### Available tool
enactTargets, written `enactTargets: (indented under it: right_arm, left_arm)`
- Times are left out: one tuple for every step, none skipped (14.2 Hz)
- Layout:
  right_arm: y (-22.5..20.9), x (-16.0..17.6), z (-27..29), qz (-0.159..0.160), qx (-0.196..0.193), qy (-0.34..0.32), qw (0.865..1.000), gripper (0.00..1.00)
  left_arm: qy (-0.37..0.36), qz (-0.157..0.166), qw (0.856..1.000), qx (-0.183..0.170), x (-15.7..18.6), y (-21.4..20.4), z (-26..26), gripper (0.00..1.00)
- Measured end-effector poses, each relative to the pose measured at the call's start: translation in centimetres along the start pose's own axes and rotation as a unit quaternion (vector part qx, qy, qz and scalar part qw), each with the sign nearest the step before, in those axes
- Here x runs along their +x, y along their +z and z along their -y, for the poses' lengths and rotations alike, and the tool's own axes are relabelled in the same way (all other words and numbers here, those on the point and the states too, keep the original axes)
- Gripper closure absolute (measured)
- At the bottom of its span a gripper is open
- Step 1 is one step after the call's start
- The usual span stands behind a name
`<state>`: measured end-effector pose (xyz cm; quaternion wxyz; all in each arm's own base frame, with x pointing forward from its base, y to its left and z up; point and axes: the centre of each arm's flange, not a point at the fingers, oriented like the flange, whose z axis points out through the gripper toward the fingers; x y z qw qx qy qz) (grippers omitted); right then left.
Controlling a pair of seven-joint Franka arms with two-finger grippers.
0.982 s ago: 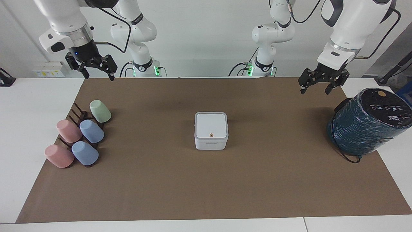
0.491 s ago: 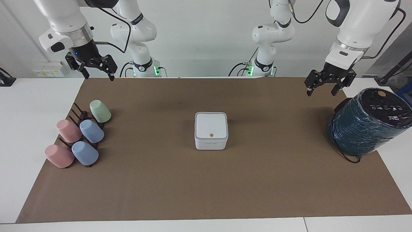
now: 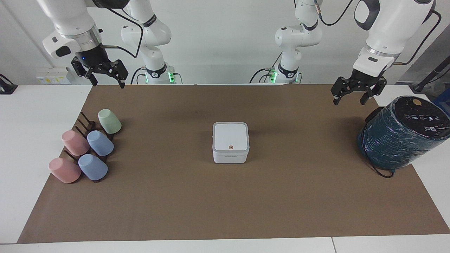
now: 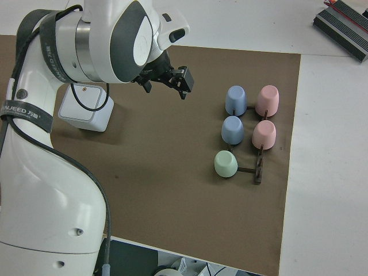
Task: Close trash can lid
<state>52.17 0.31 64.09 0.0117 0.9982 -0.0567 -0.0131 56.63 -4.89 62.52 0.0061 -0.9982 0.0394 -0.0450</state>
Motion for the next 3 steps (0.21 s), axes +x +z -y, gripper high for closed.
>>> enactTargets:
  right_arm:
    - [0.0, 0.0, 0.0, 0.0, 0.0, 0.0, 1.0, 0.0]
    - [0.0, 0.0, 0.0, 0.0, 0.0, 0.0, 1.0, 0.0]
    - [0.0, 0.0, 0.0, 0.0, 0.0, 0.0, 1.0, 0.0]
  left_arm:
    - [0.0, 0.001, 1.0, 0.0, -0.02, 0.05, 0.05, 0.0]
    - [0.0, 0.001, 1.0, 0.0, -0.04, 0.06, 0.02, 0.0]
    - [0.001, 0.001, 1.0, 0.0, -0.05, 0.05, -0.09, 0.0]
